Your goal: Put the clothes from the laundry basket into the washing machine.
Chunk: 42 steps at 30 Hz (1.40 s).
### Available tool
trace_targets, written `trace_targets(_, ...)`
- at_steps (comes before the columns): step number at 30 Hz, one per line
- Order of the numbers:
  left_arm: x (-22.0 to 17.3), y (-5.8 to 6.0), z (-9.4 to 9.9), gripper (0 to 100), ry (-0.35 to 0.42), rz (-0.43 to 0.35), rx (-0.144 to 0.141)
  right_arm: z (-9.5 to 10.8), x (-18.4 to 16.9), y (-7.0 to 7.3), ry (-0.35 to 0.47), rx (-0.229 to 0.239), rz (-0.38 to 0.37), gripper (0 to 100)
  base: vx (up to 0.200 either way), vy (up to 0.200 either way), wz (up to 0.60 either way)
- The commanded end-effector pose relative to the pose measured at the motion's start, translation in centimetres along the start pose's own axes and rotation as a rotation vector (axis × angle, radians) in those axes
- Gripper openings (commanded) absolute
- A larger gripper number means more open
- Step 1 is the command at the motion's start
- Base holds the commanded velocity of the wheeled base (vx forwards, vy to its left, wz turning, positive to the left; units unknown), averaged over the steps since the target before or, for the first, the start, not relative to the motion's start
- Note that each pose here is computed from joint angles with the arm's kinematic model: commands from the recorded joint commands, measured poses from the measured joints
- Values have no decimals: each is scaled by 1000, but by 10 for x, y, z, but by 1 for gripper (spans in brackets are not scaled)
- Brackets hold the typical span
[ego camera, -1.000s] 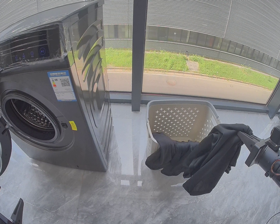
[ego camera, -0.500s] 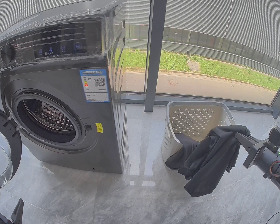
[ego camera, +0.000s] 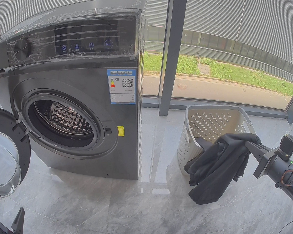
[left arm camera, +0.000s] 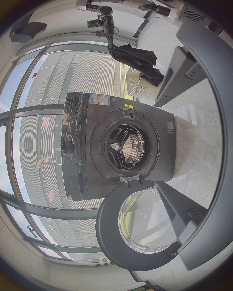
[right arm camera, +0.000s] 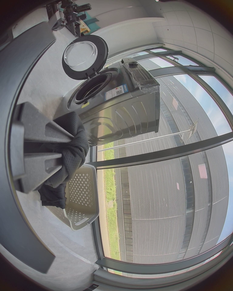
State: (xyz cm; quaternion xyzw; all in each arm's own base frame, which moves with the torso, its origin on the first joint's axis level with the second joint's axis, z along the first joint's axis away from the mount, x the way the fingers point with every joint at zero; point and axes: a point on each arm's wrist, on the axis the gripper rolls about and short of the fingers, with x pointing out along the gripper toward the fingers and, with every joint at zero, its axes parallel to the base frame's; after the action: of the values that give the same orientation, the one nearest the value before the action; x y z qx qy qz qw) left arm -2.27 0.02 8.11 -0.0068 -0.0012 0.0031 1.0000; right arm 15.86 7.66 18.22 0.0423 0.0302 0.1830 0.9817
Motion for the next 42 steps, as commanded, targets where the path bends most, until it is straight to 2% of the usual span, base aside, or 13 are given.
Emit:
trace_targets(1,0,0,-4,100,-1,0,0,-1,0,0,4,-1,2,0,-200,0,0)
trace_targets(5,0,0,-4,100,-1,1,0,-1,0,0,7,-1,1,0,-200,0,0)
trace_targets(11,0,0,-4,100,-1,1,-2,-2,0,0,10,-1,1,0,0,0,0)
trace_targets(42,0,0,-5,100,1,0,-2,-3,0,0,14,3,2,0,0,200,0)
